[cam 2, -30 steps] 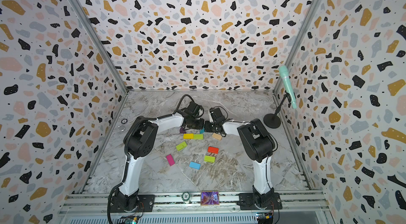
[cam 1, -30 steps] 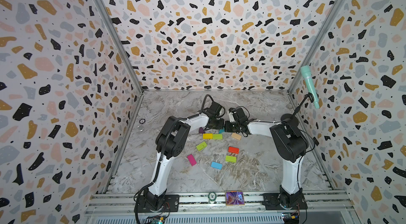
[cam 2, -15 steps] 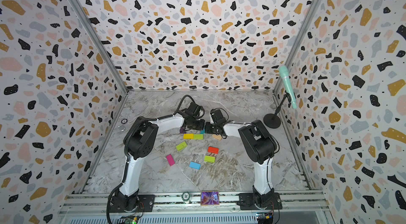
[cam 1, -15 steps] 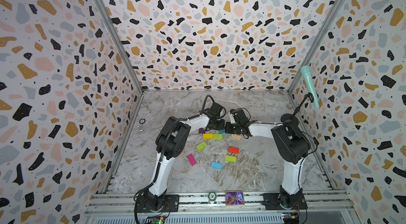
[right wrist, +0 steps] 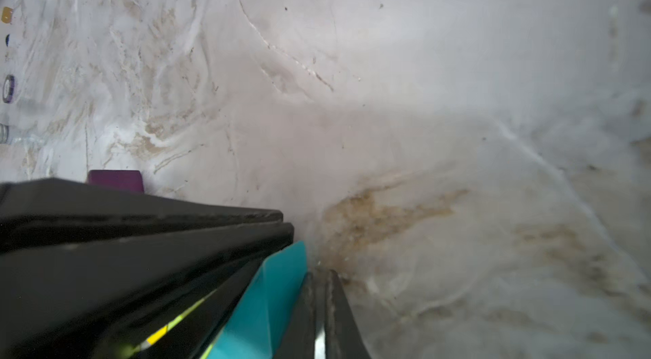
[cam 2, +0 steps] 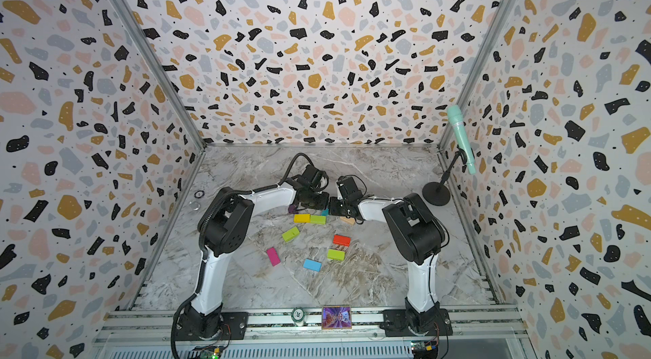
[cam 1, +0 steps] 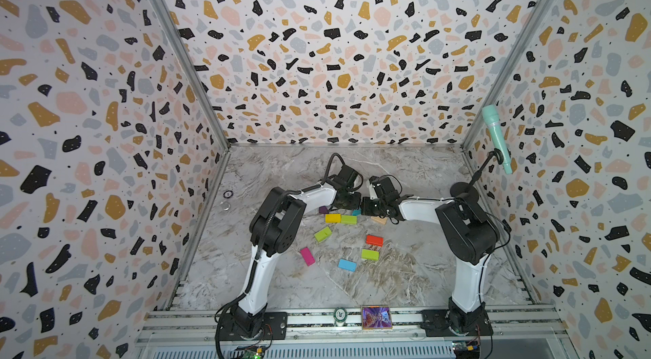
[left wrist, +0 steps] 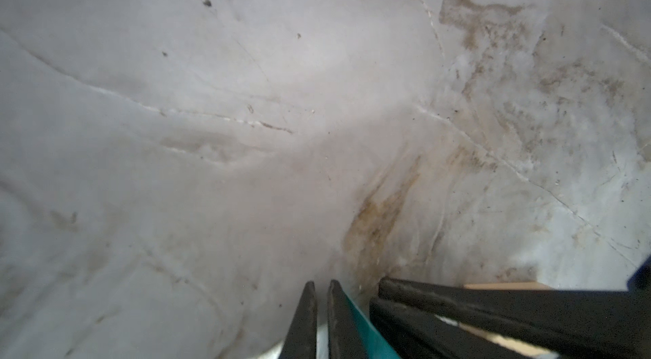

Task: Assemble a carrot with building blocks
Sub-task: Assemble the building block at the center of the board.

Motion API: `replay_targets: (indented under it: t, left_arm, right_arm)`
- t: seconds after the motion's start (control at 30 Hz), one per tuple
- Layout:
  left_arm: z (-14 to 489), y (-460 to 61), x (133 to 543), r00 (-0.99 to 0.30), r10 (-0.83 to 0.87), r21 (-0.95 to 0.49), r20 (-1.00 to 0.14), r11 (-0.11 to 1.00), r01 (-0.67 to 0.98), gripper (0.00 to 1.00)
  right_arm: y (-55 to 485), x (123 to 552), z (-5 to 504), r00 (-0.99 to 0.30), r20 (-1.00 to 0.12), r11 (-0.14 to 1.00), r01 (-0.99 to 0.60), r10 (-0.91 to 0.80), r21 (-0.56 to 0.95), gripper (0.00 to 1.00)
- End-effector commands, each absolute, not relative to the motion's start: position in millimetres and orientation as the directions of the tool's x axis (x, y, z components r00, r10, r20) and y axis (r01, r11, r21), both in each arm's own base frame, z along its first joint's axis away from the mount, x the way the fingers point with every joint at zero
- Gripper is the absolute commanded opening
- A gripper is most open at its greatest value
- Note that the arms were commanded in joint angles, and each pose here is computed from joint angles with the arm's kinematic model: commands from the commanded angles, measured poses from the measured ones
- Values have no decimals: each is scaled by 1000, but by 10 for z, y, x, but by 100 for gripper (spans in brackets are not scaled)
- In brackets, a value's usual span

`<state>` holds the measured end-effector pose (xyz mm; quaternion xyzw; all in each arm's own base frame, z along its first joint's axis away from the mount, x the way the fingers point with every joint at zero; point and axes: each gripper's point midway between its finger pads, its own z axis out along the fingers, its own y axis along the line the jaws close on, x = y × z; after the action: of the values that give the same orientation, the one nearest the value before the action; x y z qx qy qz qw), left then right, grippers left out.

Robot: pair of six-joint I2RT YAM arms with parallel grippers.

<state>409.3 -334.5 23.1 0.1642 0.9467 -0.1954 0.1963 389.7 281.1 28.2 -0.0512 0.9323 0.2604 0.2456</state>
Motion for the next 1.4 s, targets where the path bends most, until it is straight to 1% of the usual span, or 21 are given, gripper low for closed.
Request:
replay_targets:
  t: [0.0, 0.1, 0.2, 0.3, 0.33, 0.4, 0.47, 0.53, 0.63, 0.7, 0.77, 0.87, 1.03, 1.17, 1.37]
  left_arm:
    - [179, -3295, 3998, -882, 237, -291, -409, 882, 371, 11]
    - [249, -3325, 4077, -873, 227, -286, -431, 884, 371, 11]
    - [432, -3351, 4236, -852, 208, -268, -481, 890, 369, 14]
    - [737, -3342, 4466, -823, 173, -252, -541, 900, 355, 24]
    - [865, -3314, 4551, -813, 153, -249, -562, 906, 343, 29]
    - [1134, -3229, 4690, -791, 103, -263, -603, 911, 319, 31]
    - [1425, -3069, 4804, -765, 18, -298, -643, 915, 271, 42]
    - [1631, -2873, 4824, -745, -33, -311, -666, 920, 237, 45]
    - [1724, -2547, 4613, -740, -42, -266, -672, 945, 188, 51]
    - [1627, -2348, 4374, -759, -47, -242, -650, 959, 148, 54]
    - [1435, -2172, 4076, -792, -67, -243, -606, 965, 104, 57]
    - [1148, -1953, 3674, -835, -100, -237, -541, 971, 37, 59]
    - [694, -1856, 3190, -890, -106, -203, -444, 979, -15, 61]
    - [526, -1929, 3062, -911, -96, -177, -402, 984, -26, 63]
    - [424, -2101, 3064, -923, -116, -199, -367, 979, -44, 66]
  right_arm:
    - [2774, 3810, 332, -880, -473, 867, -211, 33, 452, 10]
    - [2749, 3870, 386, -874, -484, 867, -208, 43, 452, 11]
    - [2662, 3977, 527, -858, -508, 866, -199, 73, 459, 13]
    - [2538, 4069, 738, -834, -540, 861, -191, 110, 471, 17]
    - [2501, 4082, 827, -825, -552, 856, -193, 122, 479, 21]
    - [2425, 4097, 1000, -803, -578, 849, -200, 143, 488, 26]
    - [2343, 4089, 1163, -780, -604, 848, -201, 164, 490, 33]
    - [2293, 4056, 1270, -765, -621, 849, -208, 169, 487, 38]
    - [2234, 3943, 1333, -757, -630, 849, -210, 173, 485, 43]
    - [2202, 3851, 1324, -757, -629, 844, -211, 178, 493, 47]
    - [2158, 3755, 1294, -760, -622, 841, -201, 190, 502, 49]
    - [2148, 3651, 1266, -762, -618, 828, -211, 193, 519, 51]
    - [2198, 3609, 1217, -773, -614, 817, -245, 161, 523, 51]
    - [2230, 3616, 1163, -781, -609, 810, -265, 138, 523, 51]
    - [2217, 3595, 1090, -790, -597, 794, -270, 142, 545, 52]
